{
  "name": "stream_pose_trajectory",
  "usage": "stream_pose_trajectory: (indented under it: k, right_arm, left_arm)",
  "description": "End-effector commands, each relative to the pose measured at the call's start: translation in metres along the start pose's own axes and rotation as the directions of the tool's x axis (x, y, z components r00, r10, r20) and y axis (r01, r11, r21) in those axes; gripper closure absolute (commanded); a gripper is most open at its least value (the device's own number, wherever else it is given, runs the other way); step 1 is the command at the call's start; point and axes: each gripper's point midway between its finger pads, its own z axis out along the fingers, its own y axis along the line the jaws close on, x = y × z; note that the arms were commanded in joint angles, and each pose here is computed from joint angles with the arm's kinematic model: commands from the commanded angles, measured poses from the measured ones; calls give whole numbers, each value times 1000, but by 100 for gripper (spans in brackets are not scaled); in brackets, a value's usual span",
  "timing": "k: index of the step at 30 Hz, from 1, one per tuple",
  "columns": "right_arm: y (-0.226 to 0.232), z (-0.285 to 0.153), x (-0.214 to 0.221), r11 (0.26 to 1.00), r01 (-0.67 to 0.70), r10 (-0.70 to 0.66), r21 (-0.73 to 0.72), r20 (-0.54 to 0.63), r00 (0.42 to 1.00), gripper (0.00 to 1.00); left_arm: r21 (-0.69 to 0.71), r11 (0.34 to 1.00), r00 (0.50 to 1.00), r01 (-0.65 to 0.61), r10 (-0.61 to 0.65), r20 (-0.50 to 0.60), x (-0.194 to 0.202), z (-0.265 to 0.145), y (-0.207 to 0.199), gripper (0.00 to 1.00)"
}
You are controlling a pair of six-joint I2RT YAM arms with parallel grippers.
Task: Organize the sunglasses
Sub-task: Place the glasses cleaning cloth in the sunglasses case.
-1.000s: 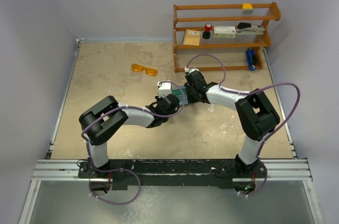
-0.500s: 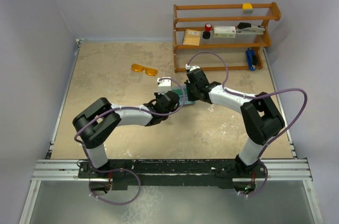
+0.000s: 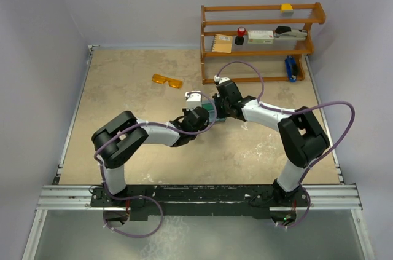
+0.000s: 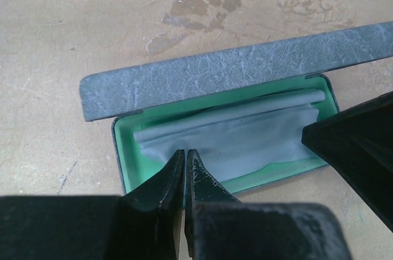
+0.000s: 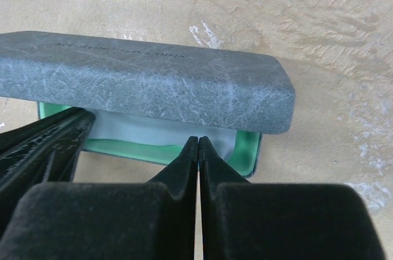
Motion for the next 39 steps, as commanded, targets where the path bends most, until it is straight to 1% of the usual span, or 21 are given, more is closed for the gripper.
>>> stream_pose_trajectory:
  k: [1,12,20,23,31,39]
  right_arm:
    - [8,5,-7,999,-23,24,-38,24,999,100]
    - [8,19,5,999,-26,25,-35,-16,1000,100]
    - [-4,15,17,1000,-18,19,16,-54,998,100]
    - [-9,12,20,999,-10,12,43,-63,998,100]
    - [-35,4,19,984,11,0,180,-56,998,100]
    - [-45,-2,12,970,12,-3,245,-38,999,100]
  left_arm:
    - [54,996,996,76,-78,47,-16,9,-19,100]
    - [37,996,993,83,-86,79,-21,11,-17,100]
    - [25,998,998,53,-53,22,-1,21,-16,100]
    - [17,999,999,40,-40,1,5,24,-15,100]
    - [0,1000,1000,23,-23,-19,11,25,-10,100]
    - [-3,1000,1000,16,-16,-25,13,25,-9,100]
